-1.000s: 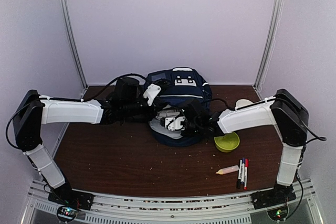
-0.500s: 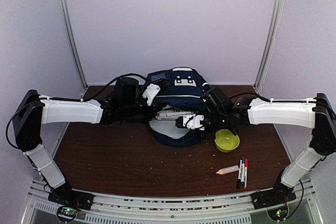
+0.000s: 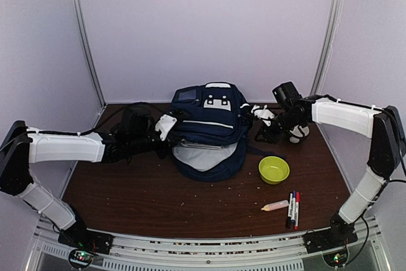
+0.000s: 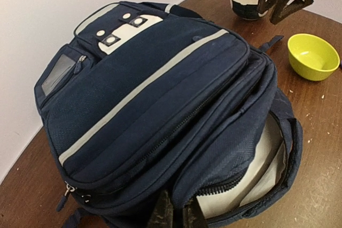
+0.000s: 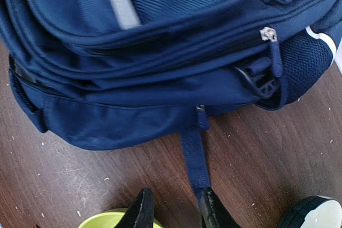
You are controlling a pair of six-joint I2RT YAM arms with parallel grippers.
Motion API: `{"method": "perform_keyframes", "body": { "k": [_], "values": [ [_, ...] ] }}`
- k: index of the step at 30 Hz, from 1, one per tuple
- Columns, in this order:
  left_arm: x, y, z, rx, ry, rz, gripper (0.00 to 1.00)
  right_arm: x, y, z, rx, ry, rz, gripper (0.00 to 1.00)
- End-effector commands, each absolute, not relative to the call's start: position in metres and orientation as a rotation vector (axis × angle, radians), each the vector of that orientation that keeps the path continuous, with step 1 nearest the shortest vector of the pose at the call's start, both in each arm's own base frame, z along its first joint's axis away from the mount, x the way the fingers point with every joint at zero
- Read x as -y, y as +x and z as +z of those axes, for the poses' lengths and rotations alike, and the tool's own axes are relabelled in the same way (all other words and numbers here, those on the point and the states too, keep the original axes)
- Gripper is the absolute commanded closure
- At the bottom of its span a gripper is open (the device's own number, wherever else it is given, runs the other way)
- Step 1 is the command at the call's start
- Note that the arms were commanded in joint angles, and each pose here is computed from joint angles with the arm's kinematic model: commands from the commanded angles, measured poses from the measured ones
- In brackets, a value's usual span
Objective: Pack the student bag
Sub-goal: Adjust the student bag at the center of the board, then pick up the largest pocket of the bag from the student bag.
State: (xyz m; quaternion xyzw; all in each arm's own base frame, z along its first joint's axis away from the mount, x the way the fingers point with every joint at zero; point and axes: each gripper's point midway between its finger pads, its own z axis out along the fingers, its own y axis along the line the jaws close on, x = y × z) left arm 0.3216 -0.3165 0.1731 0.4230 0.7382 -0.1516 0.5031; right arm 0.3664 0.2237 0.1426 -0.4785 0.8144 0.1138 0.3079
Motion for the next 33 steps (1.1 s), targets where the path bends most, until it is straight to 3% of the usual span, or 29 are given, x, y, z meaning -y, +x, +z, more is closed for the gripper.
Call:
{"method": "perform_keyframes", "body": {
  "k": [1,10,17,21,28,33],
  "values": [
    [0.293,0.316,0.187,-1.776,0.93,-0.325,1.0,-0.221,0.372,0.129,-2.256,-1.229,0.36,0.69],
    [0.301,0.31,0.148,-1.892,0.906,-0.415,0.99,-0.235,0.387,0.105,-2.313,-1.253,0.393,0.6],
    [0.297,0.311,0.132,-1.918,0.833,-0.432,0.89,-0.243,0.402,0.085,-2.358,-1.266,0.384,0.59],
    [0.298,0.312,0.131,-1.917,0.802,-0.453,0.88,-0.248,0.41,0.081,-2.385,-1.281,0.373,0.61],
    [0.3,0.323,0.14,-1.909,0.721,-0.456,1.0,-0.258,0.398,0.077,-2.398,-1.361,0.435,0.64],
    [0.299,0.329,0.146,-1.91,0.677,-0.451,1.0,-0.256,0.384,0.069,-2.428,-1.405,0.46,0.65]
  ]
}}
